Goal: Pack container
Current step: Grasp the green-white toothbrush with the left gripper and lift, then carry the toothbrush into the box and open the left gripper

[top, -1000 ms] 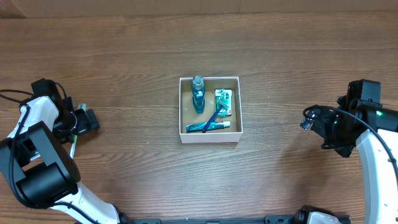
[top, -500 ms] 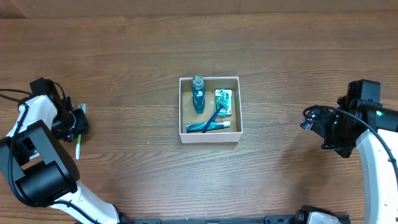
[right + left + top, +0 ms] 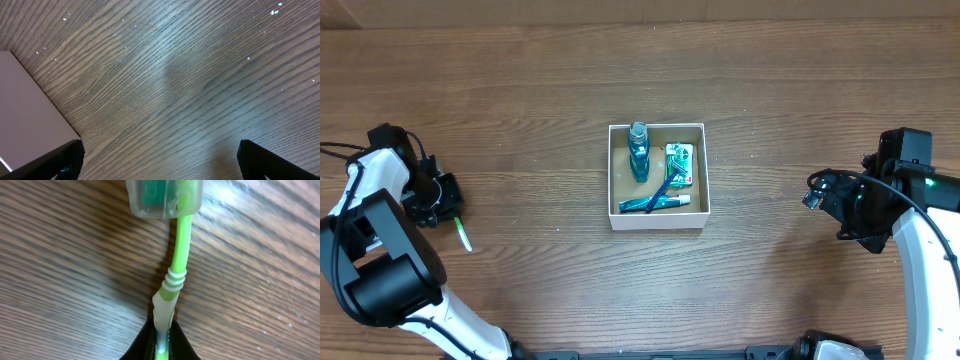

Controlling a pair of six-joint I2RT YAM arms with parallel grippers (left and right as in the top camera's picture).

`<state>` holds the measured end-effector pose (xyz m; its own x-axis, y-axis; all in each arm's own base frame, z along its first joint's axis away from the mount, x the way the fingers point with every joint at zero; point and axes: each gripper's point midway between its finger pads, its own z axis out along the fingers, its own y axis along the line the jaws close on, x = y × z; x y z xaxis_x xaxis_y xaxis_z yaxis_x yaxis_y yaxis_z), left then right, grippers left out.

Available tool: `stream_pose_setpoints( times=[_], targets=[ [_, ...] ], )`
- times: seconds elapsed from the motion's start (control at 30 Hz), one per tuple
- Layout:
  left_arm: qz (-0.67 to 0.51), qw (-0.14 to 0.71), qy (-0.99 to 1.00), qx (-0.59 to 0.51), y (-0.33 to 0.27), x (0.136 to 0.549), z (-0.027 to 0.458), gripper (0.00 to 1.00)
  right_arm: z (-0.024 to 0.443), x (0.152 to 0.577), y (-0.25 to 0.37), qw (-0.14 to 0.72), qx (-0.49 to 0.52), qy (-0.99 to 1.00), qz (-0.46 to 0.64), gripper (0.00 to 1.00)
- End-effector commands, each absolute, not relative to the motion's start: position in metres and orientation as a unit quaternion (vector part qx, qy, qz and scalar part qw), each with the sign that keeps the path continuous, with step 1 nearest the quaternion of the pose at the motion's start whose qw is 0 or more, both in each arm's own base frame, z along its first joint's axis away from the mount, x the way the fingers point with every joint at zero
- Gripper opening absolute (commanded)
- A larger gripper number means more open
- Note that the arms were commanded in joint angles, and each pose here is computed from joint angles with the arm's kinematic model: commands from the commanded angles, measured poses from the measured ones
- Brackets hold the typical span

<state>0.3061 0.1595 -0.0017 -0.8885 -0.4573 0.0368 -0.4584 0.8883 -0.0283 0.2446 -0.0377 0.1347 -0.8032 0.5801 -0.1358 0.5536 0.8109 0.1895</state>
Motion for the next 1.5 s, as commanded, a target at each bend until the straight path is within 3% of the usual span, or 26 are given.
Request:
stream_pose_setpoints(
  times=[0.0, 0.2, 0.37, 0.53, 0.63, 0.77, 0.97, 1.27, 1.4, 1.47],
  targets=[
    [0.048, 0.025, -0.969, 0.241, 0.141, 0.320, 0.010, 0.04, 0.140, 0.246, -0.037, 0.107, 0.296, 0.946, 0.074, 1.00],
    [0.060, -0.037, -0.978, 0.198, 0.110, 0.350, 0.088, 0.04, 0.140, 0.247, -0.037, 0.108, 0.295, 0.946, 0.074, 1.00],
    [0.053, -0.137, -0.985, 0.096, 0.049, 0.366, 0.168, 0.04, 0.140, 0.248, -0.037, 0.109, 0.295, 0.946, 0.074, 1.00],
    [0.056, -0.259, -0.957, -0.120, -0.062, 0.363, 0.241, 0.04, 0.140, 0.249, -0.037, 0.112, 0.295, 0.946, 0.075, 1.00],
    [0.053, -0.295, -0.920, -0.254, -0.121, 0.352, 0.258, 0.04, 0.140, 0.249, -0.037, 0.112, 0.295, 0.946, 0.075, 1.00],
    [0.033, -0.301, -0.864, -0.402, -0.194, 0.332, 0.253, 0.04, 0.141, 0.249, -0.037, 0.113, 0.295, 0.946, 0.075, 1.00],
    [0.037, -0.255, -0.847, -0.464, -0.250, 0.324, 0.207, 0.04, 0.141, 0.249, -0.037, 0.113, 0.295, 0.946, 0.075, 1.00],
    [0.016, -0.125, -0.874, -0.470, -0.256, 0.333, 0.100, 0.04, 0.140, 0.249, -0.037, 0.111, 0.295, 0.946, 0.075, 1.00],
    [-0.001, -0.111, -0.876, -0.470, -0.252, 0.335, 0.087, 0.06, 0.140, 0.249, -0.037, 0.111, 0.295, 0.946, 0.075, 1.00],
    [-0.015, -0.115, -0.876, -0.468, -0.248, 0.339, 0.088, 0.12, 0.140, 0.249, -0.037, 0.112, 0.295, 0.946, 0.075, 1.00]
  ],
)
